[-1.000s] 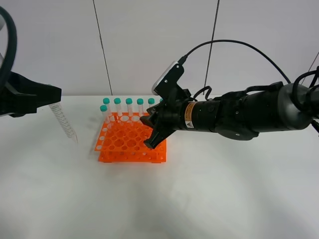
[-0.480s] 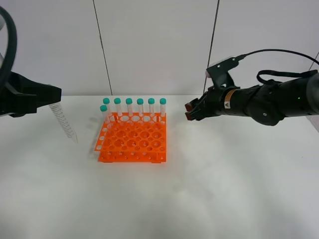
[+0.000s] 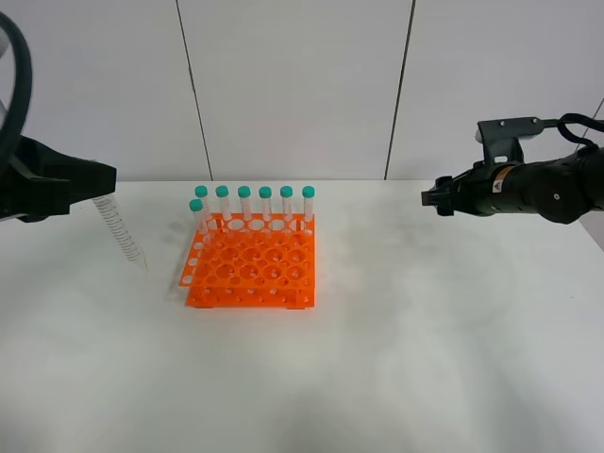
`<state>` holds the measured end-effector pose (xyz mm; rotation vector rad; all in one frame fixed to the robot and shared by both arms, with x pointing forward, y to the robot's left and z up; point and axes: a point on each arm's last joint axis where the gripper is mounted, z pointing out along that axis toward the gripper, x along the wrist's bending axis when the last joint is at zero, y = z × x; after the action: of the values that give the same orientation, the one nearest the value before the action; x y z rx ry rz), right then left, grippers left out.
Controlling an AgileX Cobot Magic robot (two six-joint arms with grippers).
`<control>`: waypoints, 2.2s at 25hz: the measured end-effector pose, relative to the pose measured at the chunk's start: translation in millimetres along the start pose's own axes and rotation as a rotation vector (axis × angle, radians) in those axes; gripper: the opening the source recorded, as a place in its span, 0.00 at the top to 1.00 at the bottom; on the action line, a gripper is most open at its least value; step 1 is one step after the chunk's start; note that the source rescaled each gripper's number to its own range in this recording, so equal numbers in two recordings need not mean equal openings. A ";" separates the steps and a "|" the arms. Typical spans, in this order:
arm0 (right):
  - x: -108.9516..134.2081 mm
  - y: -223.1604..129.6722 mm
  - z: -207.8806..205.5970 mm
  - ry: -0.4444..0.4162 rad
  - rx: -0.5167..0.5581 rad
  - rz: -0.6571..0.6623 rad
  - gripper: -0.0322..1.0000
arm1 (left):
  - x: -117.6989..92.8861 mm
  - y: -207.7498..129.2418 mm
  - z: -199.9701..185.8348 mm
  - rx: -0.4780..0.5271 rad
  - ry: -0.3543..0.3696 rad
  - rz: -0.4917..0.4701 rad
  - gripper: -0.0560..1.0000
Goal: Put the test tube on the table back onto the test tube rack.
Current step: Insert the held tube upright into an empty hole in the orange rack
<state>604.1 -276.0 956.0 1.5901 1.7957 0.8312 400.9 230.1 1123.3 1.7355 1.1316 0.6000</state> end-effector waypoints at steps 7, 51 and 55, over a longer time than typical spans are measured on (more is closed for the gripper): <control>-10.2 15.1 -4.3 -0.099 0.166 0.036 0.03 | 0.0 0.0 0.0 0.000 0.000 0.000 0.93; -54.2 69.8 -126.4 -0.087 0.105 0.233 0.03 | 0.0 -0.1 0.0 0.001 0.000 0.000 0.93; -47.1 74.7 -171.7 -0.085 0.075 0.209 0.03 | 0.0 -0.1 0.0 0.001 0.000 0.000 0.93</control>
<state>522.5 -327.7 1123.3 1.8570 1.6384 0.7848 400.8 230.1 1123.2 1.7363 1.1318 0.5993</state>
